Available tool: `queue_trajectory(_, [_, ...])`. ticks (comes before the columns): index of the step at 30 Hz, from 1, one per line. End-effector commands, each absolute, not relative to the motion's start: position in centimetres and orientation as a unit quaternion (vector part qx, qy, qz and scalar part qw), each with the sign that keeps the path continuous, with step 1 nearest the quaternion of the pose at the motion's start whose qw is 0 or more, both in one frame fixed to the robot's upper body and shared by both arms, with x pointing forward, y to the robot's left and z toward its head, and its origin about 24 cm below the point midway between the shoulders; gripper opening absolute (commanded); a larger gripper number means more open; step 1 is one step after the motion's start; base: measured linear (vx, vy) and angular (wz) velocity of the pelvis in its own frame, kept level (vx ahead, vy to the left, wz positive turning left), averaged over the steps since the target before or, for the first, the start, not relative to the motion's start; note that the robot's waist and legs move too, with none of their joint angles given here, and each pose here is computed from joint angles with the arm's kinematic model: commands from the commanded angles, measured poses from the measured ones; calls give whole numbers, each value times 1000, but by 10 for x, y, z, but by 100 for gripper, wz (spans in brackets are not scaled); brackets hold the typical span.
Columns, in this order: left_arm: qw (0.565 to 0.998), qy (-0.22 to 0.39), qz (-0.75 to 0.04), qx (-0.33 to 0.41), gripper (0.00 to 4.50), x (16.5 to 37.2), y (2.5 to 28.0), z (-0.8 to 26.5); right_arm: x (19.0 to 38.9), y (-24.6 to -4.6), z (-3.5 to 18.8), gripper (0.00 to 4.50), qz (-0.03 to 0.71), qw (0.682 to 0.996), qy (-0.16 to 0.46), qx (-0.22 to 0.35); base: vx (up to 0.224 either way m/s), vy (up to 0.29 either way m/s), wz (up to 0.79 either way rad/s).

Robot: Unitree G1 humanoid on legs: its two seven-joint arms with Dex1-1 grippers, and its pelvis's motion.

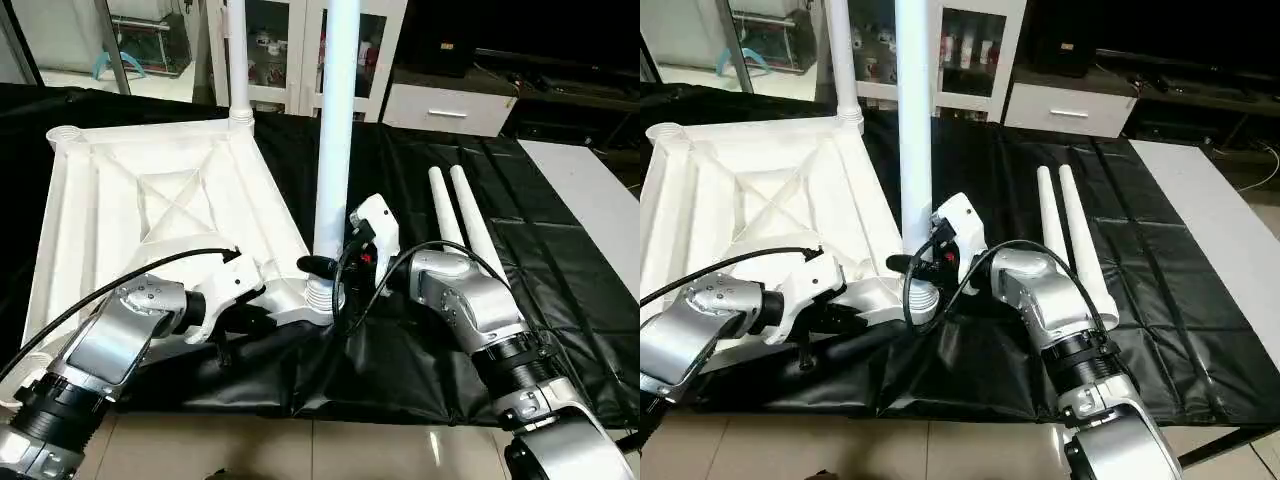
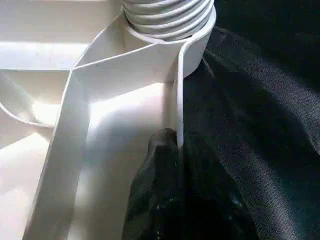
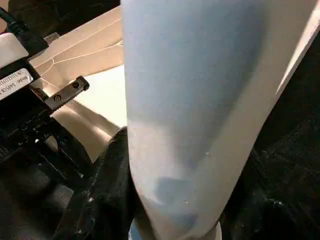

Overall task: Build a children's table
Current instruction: Pick table leg

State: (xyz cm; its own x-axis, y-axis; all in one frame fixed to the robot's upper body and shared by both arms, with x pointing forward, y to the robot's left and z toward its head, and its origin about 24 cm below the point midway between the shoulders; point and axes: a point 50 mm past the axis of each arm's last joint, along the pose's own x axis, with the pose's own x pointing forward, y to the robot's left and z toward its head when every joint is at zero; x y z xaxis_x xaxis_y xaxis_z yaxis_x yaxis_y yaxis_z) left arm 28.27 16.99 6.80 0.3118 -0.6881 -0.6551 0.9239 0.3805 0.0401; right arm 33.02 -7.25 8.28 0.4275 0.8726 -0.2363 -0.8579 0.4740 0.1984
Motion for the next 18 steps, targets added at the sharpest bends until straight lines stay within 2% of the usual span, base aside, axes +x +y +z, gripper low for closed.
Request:
queue_trajectory(1, [762,247,-564,198,0,279,149,73,333,-77,80,187,499,852,159,23,0,0,0])
queue_trajectory(13, [778,238,-548,193,0,285,151,75,329,-101,58,187,424,885,164,101,0,0,0])
queue_trajectory(18, [791,228,-536,190,0,291,150,78,320,-103,47,187,402,896,147,117,0,0,0])
